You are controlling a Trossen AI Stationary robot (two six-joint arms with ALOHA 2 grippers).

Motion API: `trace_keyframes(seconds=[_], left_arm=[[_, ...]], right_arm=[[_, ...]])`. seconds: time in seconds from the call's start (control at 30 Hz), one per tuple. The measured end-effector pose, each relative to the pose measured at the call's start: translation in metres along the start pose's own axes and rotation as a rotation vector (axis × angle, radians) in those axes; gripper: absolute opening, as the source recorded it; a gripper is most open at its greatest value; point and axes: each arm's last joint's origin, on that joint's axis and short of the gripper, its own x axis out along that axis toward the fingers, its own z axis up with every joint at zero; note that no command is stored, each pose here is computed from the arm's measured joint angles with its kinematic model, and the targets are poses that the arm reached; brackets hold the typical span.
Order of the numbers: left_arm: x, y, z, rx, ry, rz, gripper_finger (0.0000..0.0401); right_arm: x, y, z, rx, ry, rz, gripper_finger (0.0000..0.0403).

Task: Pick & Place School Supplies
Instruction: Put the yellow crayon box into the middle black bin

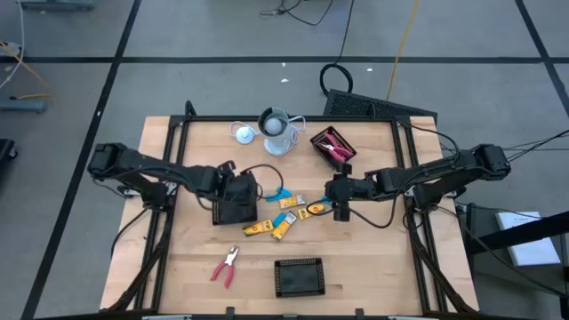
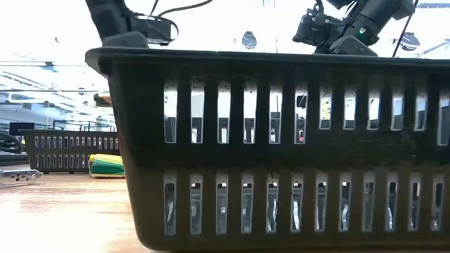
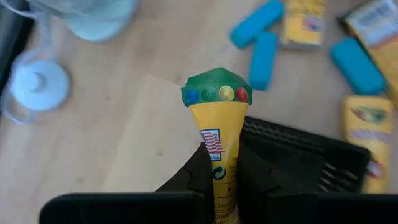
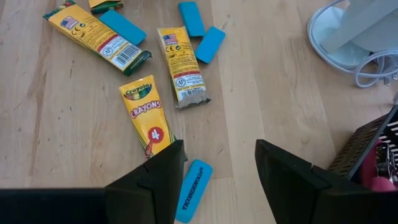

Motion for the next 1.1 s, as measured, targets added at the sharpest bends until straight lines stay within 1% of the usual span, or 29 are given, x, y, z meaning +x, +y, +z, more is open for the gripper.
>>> trace_keyframes(seconds=[0.13,0.23,0.33,0.53,0.7,0.9,0.97,1.1], left_arm=[[-0.004,-0.01,-0.007,-0.001,0.014,-0.018,0.0038],[-0.002,-0.015,-0.012,-0.005,0.027,-0.057,0.0038],[0.007,-0.018,-0.019,-0.014,0.043,-0.087,0.0038],[0.029,-0.015,-0.037,-0.053,0.092,-0.106,0.0038],[0.04,-0.014,-0.045,-0.067,0.101,-0.127,0.0038],[0.049,-0.016,-0.051,-0.074,0.091,-0.183,0.004],[0.05,-0.017,-0.051,-0.075,0.083,-0.188,0.0068],[0.05,-0.017,-0.05,-0.073,0.057,-0.186,0.0148]], right_arm=[[0.0,0.0,0.0,0.0,0.0,0.0,0.0189],[0.0,0.0,0.0,0.003,0.0,0.0,0.0189],[0.0,0.0,0.0,0.012,0.002,0.0,0.0189],[-0.001,0.002,-0.001,0.006,0.006,0.005,0.0189],[-0.001,0.002,-0.001,0.009,0.007,0.006,0.0189],[-0.001,0.002,-0.001,0.009,0.007,0.006,0.0189],[-0.001,0.002,-0.001,0.01,0.007,0.006,0.0189],[-0.001,0.002,-0.001,0.01,0.006,0.005,0.0189]])
